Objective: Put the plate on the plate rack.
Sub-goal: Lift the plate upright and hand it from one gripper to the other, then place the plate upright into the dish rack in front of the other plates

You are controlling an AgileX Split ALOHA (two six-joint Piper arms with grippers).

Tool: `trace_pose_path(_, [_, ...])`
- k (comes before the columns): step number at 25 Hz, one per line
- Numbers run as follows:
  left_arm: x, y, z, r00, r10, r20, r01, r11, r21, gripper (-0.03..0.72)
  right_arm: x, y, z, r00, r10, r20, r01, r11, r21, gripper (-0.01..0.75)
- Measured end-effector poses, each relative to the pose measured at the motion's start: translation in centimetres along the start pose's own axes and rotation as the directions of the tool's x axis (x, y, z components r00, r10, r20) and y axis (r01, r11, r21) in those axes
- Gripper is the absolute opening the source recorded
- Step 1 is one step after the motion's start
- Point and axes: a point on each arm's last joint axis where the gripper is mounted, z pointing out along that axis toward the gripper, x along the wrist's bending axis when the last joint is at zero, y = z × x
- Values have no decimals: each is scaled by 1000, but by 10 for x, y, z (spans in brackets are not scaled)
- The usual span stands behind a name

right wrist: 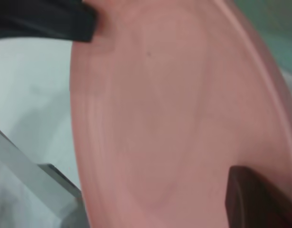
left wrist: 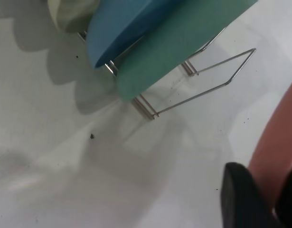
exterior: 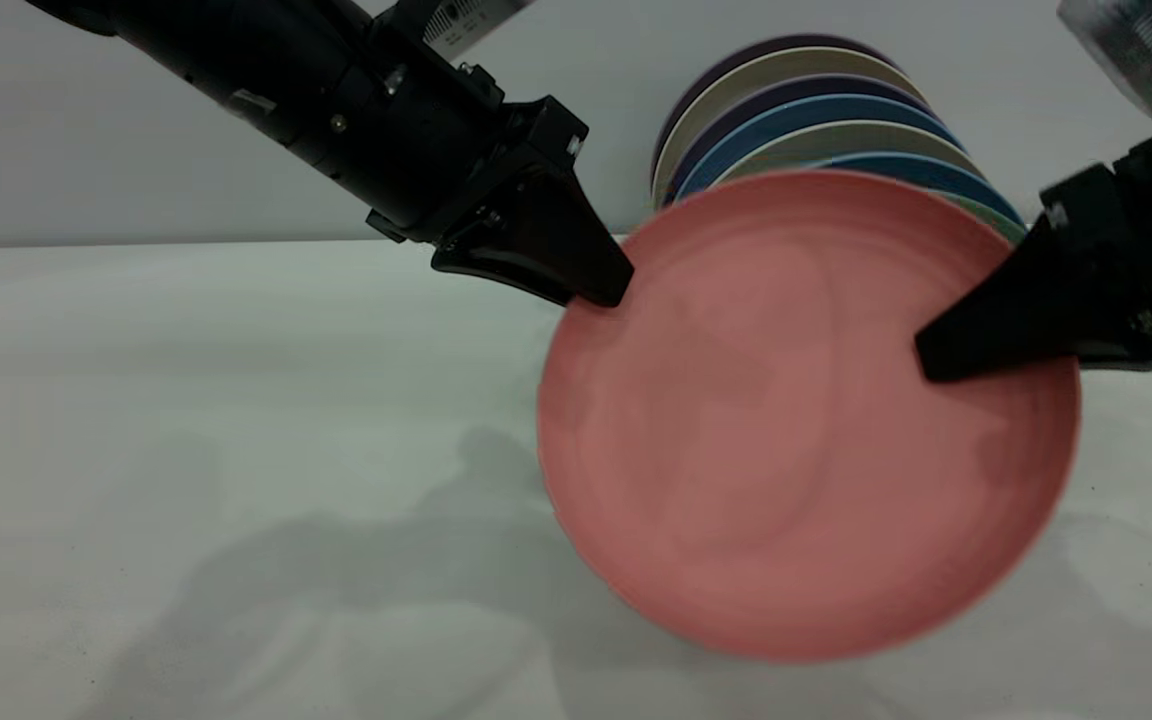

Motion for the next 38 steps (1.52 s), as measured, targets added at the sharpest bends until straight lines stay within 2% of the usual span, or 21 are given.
trace_pose_path(3, [-2, 2, -3, 1000, 3, 1, -3, 1000, -11, 369, -2, -2, 0, 1000, -25, 18, 24, 1000, 19, 79])
trace_pose_path(5, [-4, 4, -7, 1000, 7, 2, -7, 1000, -22, 420, -3, -2, 0, 998, -48, 30, 47, 998, 35, 79])
trace_pose_path(13, [-10, 8, -18, 999, 40, -13, -41, 999, -27, 443, -5, 10, -9, 979, -186, 88, 172, 975, 142, 79])
trace_pose_path(18, [-7, 10, -25, 999, 40, -20, -41, 999, -32, 445, 11, 27, -34, 927, -341, 156, 315, 934, 169, 79])
trace_pose_path(22, [-6, 9, -25, 998, 53, -26, -53, 998, -23, 445, 35, 30, -47, 841, -503, 199, 462, 859, 220, 79])
trace_pose_path(26, [-5, 9, -26, 998, 57, -33, -58, 998, -22, 445, 59, 27, -43, 715, -667, 209, 600, 739, 307, 79])
trace_pose_path(32, [24, 9, -43, 998, -16, -53, 13, 999, -40, 445, 74, 25, -32, 550, -795, 255, 680, 604, 415, 79])
trace_pose_path(38, [46, 8, -59, 995, -83, -47, 80, 995, -58, 445, 86, 31, -29, 401, -867, 296, 719, 498, 484, 79])
